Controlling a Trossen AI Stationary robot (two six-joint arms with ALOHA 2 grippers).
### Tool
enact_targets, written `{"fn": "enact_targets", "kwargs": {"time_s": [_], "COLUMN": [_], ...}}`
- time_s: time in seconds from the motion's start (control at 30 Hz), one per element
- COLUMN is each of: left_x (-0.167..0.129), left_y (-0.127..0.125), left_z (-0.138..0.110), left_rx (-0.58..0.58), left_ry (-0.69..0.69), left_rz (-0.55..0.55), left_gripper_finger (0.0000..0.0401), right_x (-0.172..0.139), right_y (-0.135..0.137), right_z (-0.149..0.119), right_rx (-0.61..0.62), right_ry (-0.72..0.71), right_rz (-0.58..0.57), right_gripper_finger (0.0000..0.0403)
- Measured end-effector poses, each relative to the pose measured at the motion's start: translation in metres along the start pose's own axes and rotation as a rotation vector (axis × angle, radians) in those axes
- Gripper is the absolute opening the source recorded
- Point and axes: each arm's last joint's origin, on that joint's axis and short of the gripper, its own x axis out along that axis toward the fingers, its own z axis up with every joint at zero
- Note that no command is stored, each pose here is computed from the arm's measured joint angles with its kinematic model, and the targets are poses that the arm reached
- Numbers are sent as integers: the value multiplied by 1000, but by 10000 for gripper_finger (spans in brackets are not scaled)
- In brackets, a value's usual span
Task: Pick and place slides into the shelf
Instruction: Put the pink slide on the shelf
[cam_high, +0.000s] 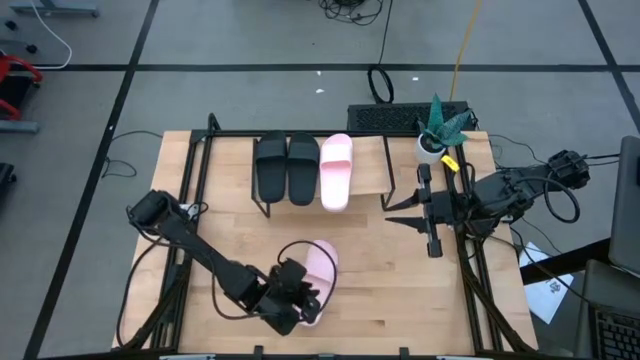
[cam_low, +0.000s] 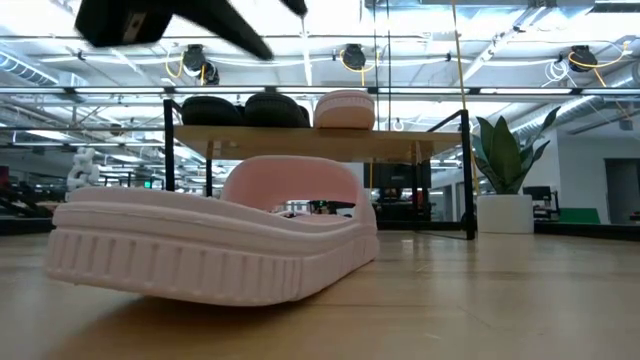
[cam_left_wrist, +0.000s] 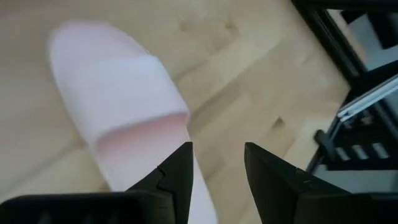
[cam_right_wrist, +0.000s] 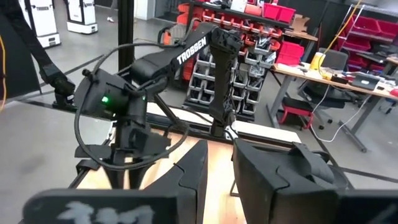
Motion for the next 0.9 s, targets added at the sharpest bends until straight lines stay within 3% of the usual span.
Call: {"fn": "enact_targets", "kwargs": {"time_s": [0.33, 0.63, 0.9], "left_x": [-17, 1, 27], "left_y": [-5, 9, 13], "left_z": [16, 31, 22], "left_rx": [282, 564, 815], "left_ry": [31, 69, 187], "left_rz": [118, 234, 223], "left_gripper_finger": [140, 140, 140], "right_x": [0, 0, 1], "right_y": [0, -2, -1], "right_z": [0, 0, 0], "right_rx": [38, 38, 47], "right_ry": [0, 5, 7], "right_rz": [-3, -56, -62], "right_gripper_finger": [68, 68, 68]}}
